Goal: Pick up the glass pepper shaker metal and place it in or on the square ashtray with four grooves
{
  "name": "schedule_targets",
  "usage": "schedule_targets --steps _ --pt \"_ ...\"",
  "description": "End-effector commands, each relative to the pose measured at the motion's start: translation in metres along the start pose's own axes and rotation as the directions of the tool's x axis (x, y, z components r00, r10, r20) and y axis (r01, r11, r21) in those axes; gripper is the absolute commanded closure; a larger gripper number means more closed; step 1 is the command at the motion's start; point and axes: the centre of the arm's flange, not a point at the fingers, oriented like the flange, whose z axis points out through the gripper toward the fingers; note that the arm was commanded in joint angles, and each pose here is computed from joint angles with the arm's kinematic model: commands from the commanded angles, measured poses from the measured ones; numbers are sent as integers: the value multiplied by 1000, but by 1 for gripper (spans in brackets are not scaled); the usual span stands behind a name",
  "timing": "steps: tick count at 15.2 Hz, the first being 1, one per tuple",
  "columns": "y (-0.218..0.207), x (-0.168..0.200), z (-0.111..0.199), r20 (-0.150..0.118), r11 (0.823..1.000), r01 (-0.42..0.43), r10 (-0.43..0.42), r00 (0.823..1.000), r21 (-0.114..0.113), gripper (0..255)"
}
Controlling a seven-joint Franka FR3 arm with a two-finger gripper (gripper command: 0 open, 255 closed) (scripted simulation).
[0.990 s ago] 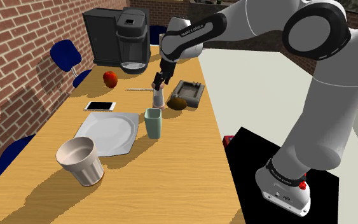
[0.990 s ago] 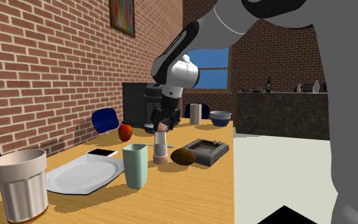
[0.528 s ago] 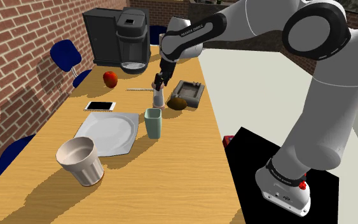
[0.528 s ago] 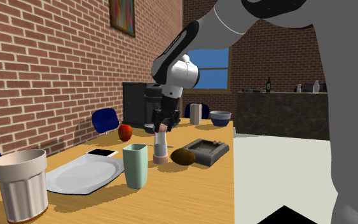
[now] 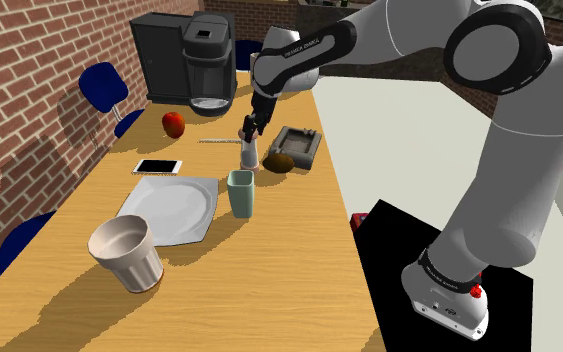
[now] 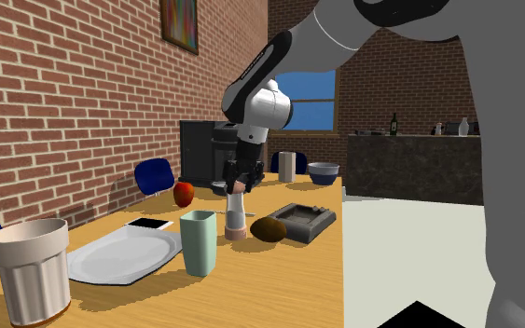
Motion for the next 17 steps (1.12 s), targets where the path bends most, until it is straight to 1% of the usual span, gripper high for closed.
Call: schedule_targets --steps 1,17 --pt "0 1 -5 1 1000 -1 1 1000 0 255" --pt "-10 19 -86 1 1000 -1 1 1000 0 255"
